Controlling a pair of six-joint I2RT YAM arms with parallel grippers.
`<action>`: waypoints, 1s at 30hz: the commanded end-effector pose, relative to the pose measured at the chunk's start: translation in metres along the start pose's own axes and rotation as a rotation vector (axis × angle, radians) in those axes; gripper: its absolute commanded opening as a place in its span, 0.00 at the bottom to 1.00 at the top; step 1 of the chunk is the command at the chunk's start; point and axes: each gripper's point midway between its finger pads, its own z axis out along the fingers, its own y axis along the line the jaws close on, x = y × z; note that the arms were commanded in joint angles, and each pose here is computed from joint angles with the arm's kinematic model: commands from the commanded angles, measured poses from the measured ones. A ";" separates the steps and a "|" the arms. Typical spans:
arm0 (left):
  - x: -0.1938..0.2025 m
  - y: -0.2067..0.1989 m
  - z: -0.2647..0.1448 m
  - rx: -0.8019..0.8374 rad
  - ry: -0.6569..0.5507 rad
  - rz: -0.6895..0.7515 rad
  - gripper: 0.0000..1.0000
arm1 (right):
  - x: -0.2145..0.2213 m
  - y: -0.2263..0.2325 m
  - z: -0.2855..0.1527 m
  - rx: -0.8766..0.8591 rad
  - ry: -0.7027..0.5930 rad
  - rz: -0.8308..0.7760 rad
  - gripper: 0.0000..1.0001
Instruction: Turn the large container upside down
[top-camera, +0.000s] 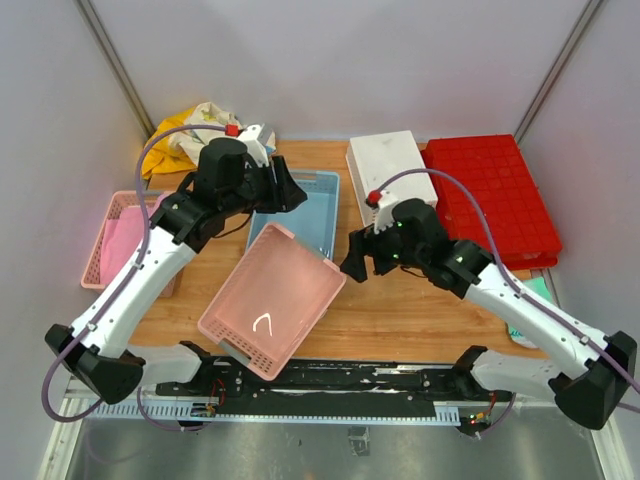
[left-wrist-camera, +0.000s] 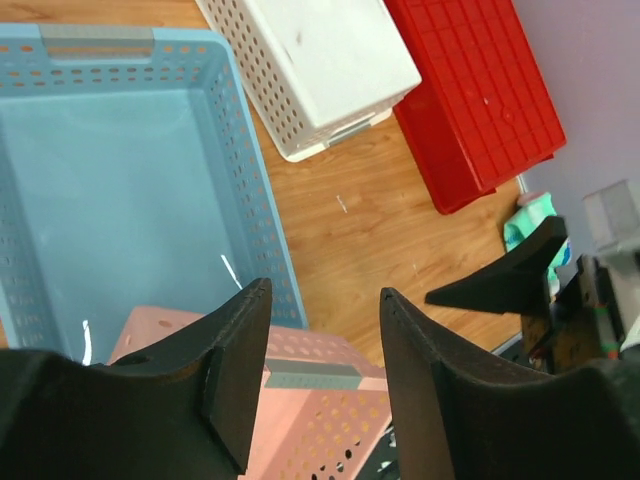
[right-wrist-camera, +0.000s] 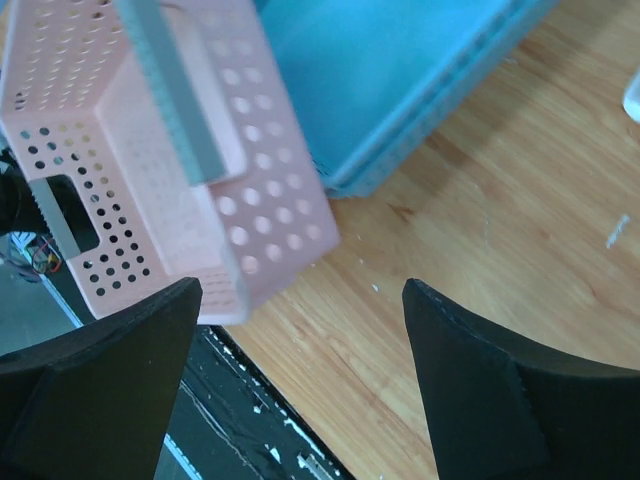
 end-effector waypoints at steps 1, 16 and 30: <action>-0.020 -0.001 -0.022 -0.025 -0.085 0.030 0.54 | -0.028 0.029 0.013 -0.010 -0.065 -0.191 0.84; -0.026 0.006 -0.025 -0.066 -0.119 0.026 0.58 | -0.017 0.041 0.060 0.145 0.058 -0.480 0.35; -0.084 -0.022 -0.054 0.013 -0.289 -0.010 0.61 | -0.072 -0.044 -0.060 0.447 -0.102 -0.529 0.01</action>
